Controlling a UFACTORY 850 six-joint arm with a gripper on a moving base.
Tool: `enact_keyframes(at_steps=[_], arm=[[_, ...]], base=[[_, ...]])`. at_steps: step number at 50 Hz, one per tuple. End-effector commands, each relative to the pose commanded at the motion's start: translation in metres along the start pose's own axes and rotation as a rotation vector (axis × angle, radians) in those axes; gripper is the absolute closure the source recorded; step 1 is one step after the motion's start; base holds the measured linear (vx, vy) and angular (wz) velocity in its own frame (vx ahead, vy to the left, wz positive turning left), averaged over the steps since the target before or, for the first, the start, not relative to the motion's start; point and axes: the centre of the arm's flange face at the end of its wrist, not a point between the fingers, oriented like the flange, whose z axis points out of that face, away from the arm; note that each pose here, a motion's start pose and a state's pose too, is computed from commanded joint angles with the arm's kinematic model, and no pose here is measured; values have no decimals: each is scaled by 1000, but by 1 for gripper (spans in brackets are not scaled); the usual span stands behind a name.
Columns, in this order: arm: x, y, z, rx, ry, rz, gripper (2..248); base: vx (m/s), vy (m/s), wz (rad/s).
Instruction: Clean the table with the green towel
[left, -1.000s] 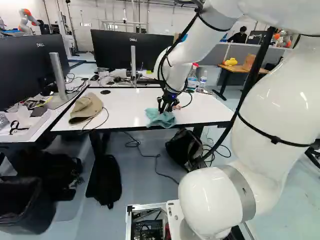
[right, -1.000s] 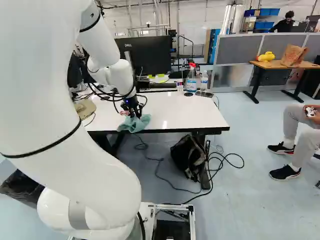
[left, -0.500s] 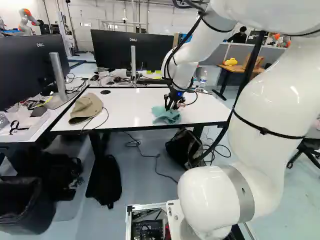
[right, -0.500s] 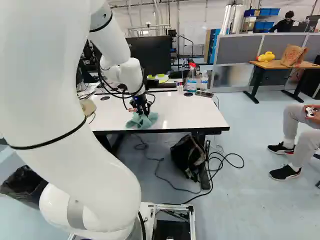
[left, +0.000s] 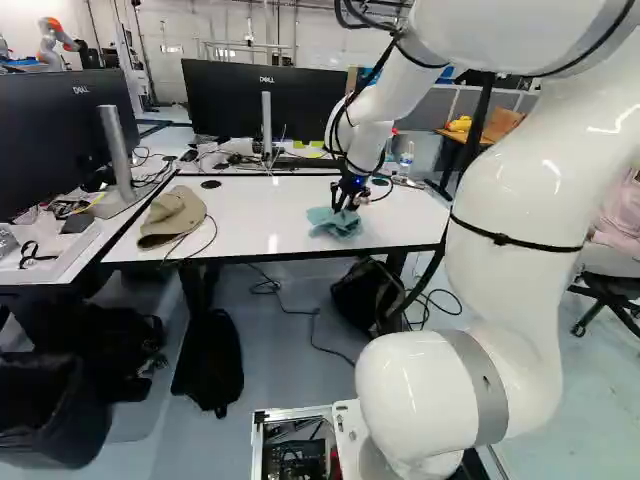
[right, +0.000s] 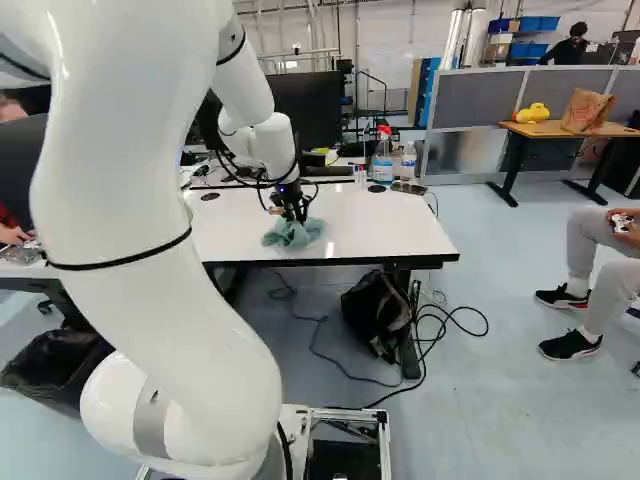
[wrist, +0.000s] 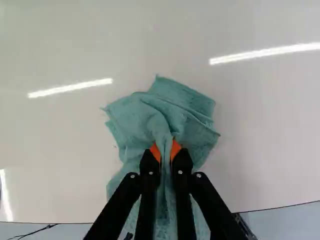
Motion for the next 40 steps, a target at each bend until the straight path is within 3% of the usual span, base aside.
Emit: enact_keyframes(at_steps=[17,40], arm=[[21,-20,10,12,8,-31,209],[15,-62,12,39,3,-105,209]], base=[[0,0,0],[0,0,0]])
